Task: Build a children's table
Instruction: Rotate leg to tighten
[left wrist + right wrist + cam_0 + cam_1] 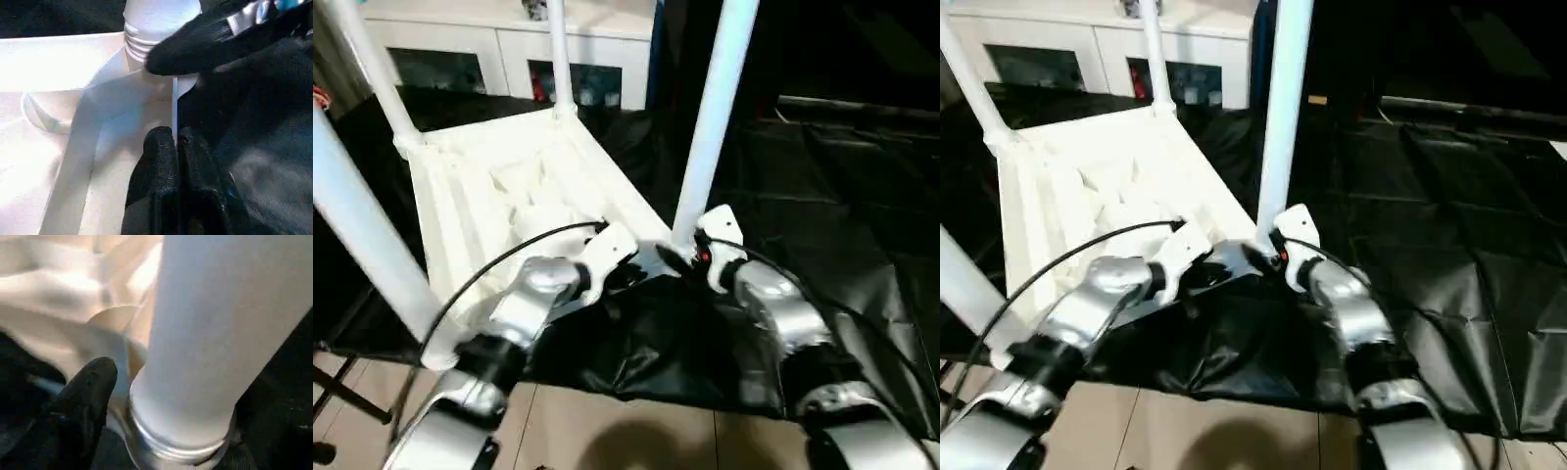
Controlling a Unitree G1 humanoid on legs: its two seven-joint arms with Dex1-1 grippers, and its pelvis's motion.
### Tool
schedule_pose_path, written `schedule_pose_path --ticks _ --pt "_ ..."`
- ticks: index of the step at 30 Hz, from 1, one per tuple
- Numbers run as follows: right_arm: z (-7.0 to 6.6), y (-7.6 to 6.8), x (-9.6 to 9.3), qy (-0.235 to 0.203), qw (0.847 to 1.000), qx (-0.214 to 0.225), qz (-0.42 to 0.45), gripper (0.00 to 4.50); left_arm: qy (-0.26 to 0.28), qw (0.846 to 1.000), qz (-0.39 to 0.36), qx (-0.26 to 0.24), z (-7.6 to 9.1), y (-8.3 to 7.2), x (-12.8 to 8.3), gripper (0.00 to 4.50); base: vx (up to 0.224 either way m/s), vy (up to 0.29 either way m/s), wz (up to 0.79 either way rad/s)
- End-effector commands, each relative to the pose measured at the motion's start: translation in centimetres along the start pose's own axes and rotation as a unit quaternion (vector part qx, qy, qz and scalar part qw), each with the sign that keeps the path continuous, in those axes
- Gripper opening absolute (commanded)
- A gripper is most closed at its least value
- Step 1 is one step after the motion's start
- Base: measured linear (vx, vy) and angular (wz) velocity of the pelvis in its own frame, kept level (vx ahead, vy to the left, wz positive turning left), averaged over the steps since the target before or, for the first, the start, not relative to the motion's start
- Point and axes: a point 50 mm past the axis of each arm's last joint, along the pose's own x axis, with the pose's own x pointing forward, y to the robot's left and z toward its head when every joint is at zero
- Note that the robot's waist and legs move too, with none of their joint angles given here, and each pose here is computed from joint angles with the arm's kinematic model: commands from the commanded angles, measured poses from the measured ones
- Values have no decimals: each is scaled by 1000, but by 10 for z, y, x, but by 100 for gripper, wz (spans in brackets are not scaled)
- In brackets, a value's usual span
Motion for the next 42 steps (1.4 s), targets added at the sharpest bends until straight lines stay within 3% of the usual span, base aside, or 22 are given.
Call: schedule_pose_path --ticks 1,6,14,21,24,27,30,33,37,40,42 --pt "0 23 4 -1 993 -20 117 383 -34 999 -39 12 3 -5 -2 0 0 0 0" --pt "0 17 -9 11 984 -44 170 383 -24 995 -96 17 -2 -3 -18 0 0 0 0" --pt "1 21 -19 22 969 -53 240 323 2 986 -169 15 -10 -7 -33 0 0 0 0" --pt "-5 28 -20 37 962 -55 264 274 4 985 -172 14 -10 -6 -33 0 0 0 0" --pt "-4 29 -19 33 963 -52 262 269 -1 987 -160 12 -9 -5 -32 0 0 0 0" --pt "-3 30 -12 10 975 -31 219 269 -5 995 -104 -4 -6 1 -22 0 0 0 0" --pt "-4 23 4 -1 995 14 102 268 -10 999 -41 -16 -1 6 -8 0 0 0 0" --pt "-5 22 12 0 998 41 56 268 -8 1000 -15 -21 2 7 -1 0 0 0 0" --pt "-2 36 34 -1 998 70 -11 268 -15 997 55 -50 13 7 20 0 0 0 0" --pt "5 46 42 -15 998 67 -10 268 -19 996 65 -51 16 5 26 0 0 0 0" --pt "8 48 43 -28 997 71 1 324 -24 997 58 -49 17 3 27 0 0 0 0"
